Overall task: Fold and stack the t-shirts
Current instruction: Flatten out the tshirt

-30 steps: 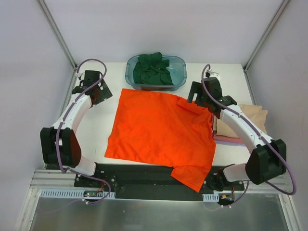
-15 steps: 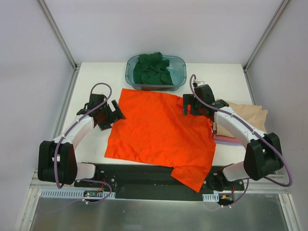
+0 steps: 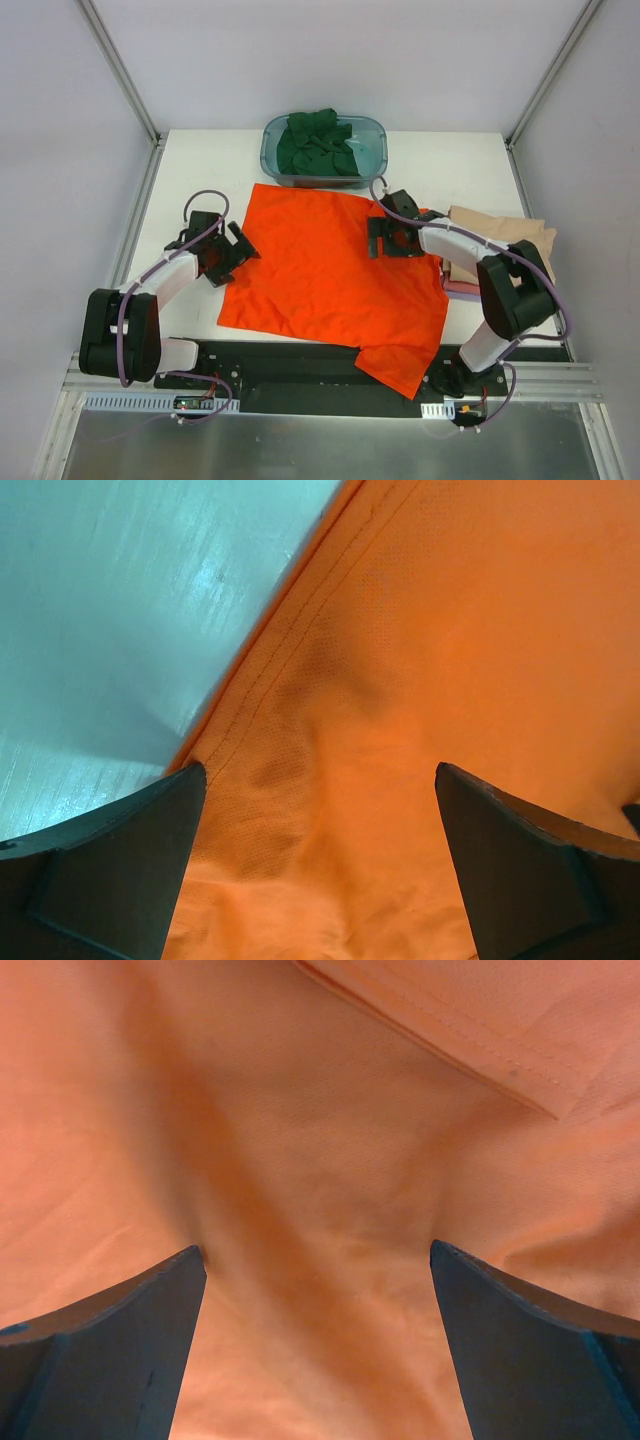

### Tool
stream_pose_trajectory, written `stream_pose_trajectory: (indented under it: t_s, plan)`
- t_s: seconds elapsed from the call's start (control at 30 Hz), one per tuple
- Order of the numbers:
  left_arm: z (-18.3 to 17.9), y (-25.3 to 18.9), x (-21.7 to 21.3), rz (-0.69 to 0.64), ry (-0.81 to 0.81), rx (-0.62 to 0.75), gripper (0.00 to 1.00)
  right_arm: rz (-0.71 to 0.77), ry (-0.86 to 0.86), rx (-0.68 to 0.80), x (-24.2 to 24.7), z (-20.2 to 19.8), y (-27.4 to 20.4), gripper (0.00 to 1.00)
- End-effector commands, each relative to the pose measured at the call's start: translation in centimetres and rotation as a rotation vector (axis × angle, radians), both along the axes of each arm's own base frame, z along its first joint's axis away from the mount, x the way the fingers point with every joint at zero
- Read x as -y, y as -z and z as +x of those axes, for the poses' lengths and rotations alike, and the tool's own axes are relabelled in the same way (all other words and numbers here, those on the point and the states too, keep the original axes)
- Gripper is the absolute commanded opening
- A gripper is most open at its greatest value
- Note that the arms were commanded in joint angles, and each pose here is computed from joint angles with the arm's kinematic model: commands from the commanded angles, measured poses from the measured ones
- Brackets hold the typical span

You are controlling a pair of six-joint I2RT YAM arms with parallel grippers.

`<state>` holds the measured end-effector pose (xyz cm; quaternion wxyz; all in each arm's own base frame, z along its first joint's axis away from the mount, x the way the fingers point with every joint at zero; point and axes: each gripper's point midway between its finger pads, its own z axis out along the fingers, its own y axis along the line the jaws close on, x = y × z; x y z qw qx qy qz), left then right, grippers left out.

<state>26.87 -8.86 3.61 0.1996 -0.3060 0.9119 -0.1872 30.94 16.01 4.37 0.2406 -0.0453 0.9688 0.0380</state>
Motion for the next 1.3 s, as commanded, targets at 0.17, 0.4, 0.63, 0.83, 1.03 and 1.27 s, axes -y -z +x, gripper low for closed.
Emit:
stream_pose_trajectory:
  t_s: [0.17, 0.4, 0.63, 0.83, 1.03, 1.27]
  plan:
    - [-3.3, 3.4, -2.4, 0.066, -0.161, -0.105, 0.99, 0.032, 0.083, 0.050, -0.2, 3.1, -1.2, 0.96]
    - [-6.6, 3.0, -4.5, 0.152, -0.216, -0.108, 0.99, 0.108, 0.099, 0.114, -0.3, 3.4, -3.2, 0.96]
    - [-5.6, -0.3, -5.5, 0.182, -0.258, 0.023, 0.99, 0.161, 0.098, 0.117, -0.6, 3.3, -3.9, 0.96]
    - [-0.3, -7.5, -6.9, 0.255, -0.286, 0.212, 0.99, 0.240, 0.263, 0.131, 0.3, 4.1, -5.2, 0.96]
    - [8.0, -10.2, -6.4, 0.263, -0.141, 0.176, 0.99, 0.255, 0.370, 0.192, 1.4, 5.0, -6.1, 0.96]
    - [17.7, -8.0, -6.9, 0.276, -0.088, 0.078, 0.84, 0.309, 0.450, 0.179, 1.4, 5.5, -4.8, 0.96]
